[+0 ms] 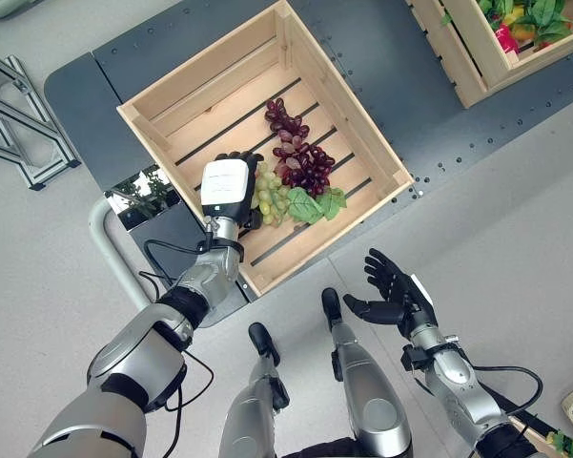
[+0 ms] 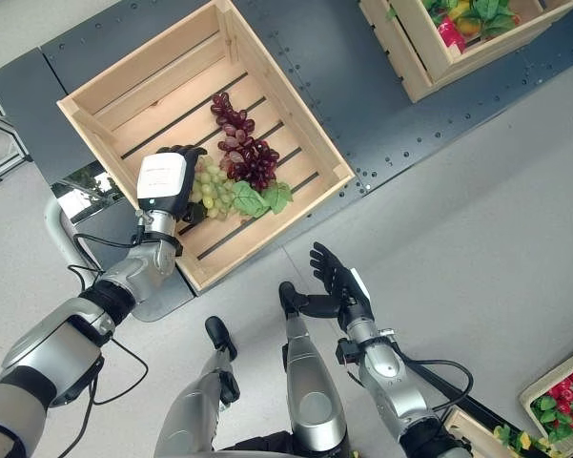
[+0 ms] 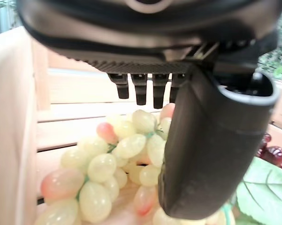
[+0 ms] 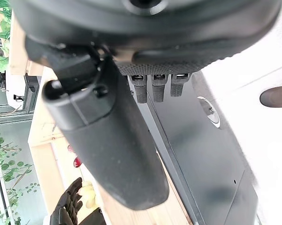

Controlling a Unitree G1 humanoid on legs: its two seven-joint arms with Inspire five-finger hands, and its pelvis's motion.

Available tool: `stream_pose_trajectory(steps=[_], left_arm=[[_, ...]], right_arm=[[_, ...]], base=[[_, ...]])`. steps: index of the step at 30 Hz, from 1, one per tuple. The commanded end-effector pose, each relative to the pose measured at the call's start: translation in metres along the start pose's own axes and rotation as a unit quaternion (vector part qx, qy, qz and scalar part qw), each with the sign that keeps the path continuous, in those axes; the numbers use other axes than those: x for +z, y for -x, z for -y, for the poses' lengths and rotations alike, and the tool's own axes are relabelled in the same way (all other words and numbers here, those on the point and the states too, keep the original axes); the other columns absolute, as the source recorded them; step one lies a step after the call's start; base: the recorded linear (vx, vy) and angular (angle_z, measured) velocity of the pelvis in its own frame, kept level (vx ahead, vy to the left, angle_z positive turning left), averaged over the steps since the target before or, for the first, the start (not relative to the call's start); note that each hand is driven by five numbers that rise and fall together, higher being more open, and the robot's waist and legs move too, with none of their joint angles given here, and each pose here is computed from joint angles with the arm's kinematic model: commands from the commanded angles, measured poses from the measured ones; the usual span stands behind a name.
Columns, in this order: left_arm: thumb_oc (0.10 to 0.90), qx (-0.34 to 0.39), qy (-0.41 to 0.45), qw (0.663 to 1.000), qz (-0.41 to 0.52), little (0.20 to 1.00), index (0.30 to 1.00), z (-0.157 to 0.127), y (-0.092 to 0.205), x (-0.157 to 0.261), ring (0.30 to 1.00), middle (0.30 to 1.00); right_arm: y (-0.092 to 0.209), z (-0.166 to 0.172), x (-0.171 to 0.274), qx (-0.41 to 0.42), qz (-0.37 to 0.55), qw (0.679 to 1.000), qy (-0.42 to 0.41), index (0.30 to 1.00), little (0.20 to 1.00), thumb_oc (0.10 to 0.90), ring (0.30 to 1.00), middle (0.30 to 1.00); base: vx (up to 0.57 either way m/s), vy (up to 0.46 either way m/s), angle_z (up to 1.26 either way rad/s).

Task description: Pick up the fruits from the basket on one side to the basket on the other side

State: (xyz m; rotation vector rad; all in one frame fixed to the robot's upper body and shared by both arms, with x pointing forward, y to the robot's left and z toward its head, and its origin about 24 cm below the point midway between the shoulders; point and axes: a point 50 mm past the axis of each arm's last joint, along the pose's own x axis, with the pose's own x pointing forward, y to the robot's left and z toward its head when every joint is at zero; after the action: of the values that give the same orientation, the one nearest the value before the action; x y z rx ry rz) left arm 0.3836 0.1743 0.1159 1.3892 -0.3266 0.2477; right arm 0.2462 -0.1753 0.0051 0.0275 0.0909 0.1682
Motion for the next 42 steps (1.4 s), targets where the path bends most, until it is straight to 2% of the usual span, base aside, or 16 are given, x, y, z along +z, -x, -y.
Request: stream_pose_trajectory(steps=[1, 3, 4, 5, 6, 7, 8, 9, 27, 33, 34, 36, 42], left_arm=[[0.800, 0.075, -0.050, 0.996, 0.006, 0.900, 0.900, -0.040, -0.032, -0.002, 0.900, 0.900], [0.800, 0.068, -0.059, 0.996, 0.003, 0.900, 0.900, -0.041, -0.034, -0.004, 0.900, 0.900], [0.769, 0.060, -0.064, 0.996, 0.000, 0.853, 0.853, -0.041, -0.035, -0.005, 0.853, 0.853], [0.554, 0.048, -0.069, 0.996, -0.008, 0.531, 0.531, -0.039, -0.035, -0.006, 0.531, 0.531], [0.546, 0.046, -0.071, 0.996, -0.010, 0.519, 0.519, -0.039, -0.036, -0.006, 0.519, 0.519], [0.505, 0.039, -0.078, 0.996, -0.015, 0.458, 0.458, -0.037, -0.035, -0.008, 0.458, 0.458], [0.505, 0.039, -0.078, 0.996, -0.015, 0.458, 0.458, -0.038, -0.035, -0.008, 0.458, 0.458], [0.400, 0.035, -0.081, 0.996, -0.022, 0.300, 0.300, -0.037, -0.036, -0.009, 0.300, 0.300], [0.400, 0.021, -0.112, 0.993, -0.034, 0.300, 0.300, -0.038, -0.038, -0.014, 0.300, 0.300], [0.400, 0.120, -0.045, 0.992, -0.011, 0.300, 0.300, -0.055, -0.036, -0.016, 0.300, 0.300], [0.400, 0.157, -0.026, 0.987, -0.001, 0.300, 0.300, -0.061, -0.034, -0.017, 0.300, 0.300], [0.400, 0.184, -0.012, 0.983, 0.010, 0.300, 0.300, -0.065, -0.030, -0.019, 0.300, 0.300], [0.400, 0.214, 0.009, 0.975, 0.061, 0.300, 0.300, -0.062, 0.002, -0.021, 0.300, 0.300]], right_arm=[[-0.006, -0.003, 0.032, -0.006, 0.091, 0.996, -0.013, 0.900, 0.900, 0.800, 0.900, 0.900], [-0.007, -0.002, 0.033, -0.009, 0.093, 0.996, -0.014, 0.900, 0.900, 0.800, 0.900, 0.900], [-0.007, -0.002, 0.033, -0.011, 0.092, 0.996, -0.014, 0.900, 0.900, 0.800, 0.900, 0.900], [-0.008, 0.000, 0.033, -0.013, 0.093, 0.996, -0.014, 0.900, 0.900, 0.800, 0.900, 0.900], [-0.008, 0.000, 0.033, -0.013, 0.093, 0.995, -0.014, 0.900, 0.900, 0.800, 0.900, 0.900], [-0.008, 0.000, 0.033, -0.016, 0.094, 0.995, -0.013, 0.900, 0.900, 0.800, 0.900, 0.900], [-0.008, 0.000, 0.033, -0.016, 0.095, 0.995, -0.013, 0.900, 0.900, 0.800, 0.900, 0.900], [-0.008, 0.000, 0.034, -0.017, 0.095, 0.995, -0.014, 0.900, 0.900, 0.800, 0.900, 0.900], [-0.010, 0.001, 0.038, -0.018, 0.107, 0.994, -0.011, 0.900, 0.900, 0.800, 0.900, 0.900], [-0.003, 0.008, 0.039, -0.045, 0.123, 0.991, -0.016, 0.900, 0.900, 0.800, 0.900, 0.900], [0.001, 0.013, 0.040, -0.063, 0.132, 0.989, -0.018, 0.900, 0.900, 0.800, 0.900, 0.900], [0.005, 0.018, 0.042, -0.087, 0.144, 0.985, -0.025, 0.900, 0.900, 0.800, 0.900, 0.900], [0.026, 0.044, 0.051, -0.187, 0.182, 0.965, -0.032, 0.900, 0.900, 0.800, 0.900, 0.900]], base=[[0.00, 0.000, 0.00], [0.00, 0.000, 0.00], [0.00, 0.000, 0.00], [0.00, 0.000, 0.00], [0.00, 0.000, 0.00], [0.00, 0.000, 0.00], [0.00, 0.000, 0.00], [0.01, 0.000, -0.03], [0.00, 0.000, -0.01], [0.00, 0.000, 0.00], [0.00, 0.000, 0.00], [0.00, 0.000, 0.00], [0.01, 0.018, 0.04]])
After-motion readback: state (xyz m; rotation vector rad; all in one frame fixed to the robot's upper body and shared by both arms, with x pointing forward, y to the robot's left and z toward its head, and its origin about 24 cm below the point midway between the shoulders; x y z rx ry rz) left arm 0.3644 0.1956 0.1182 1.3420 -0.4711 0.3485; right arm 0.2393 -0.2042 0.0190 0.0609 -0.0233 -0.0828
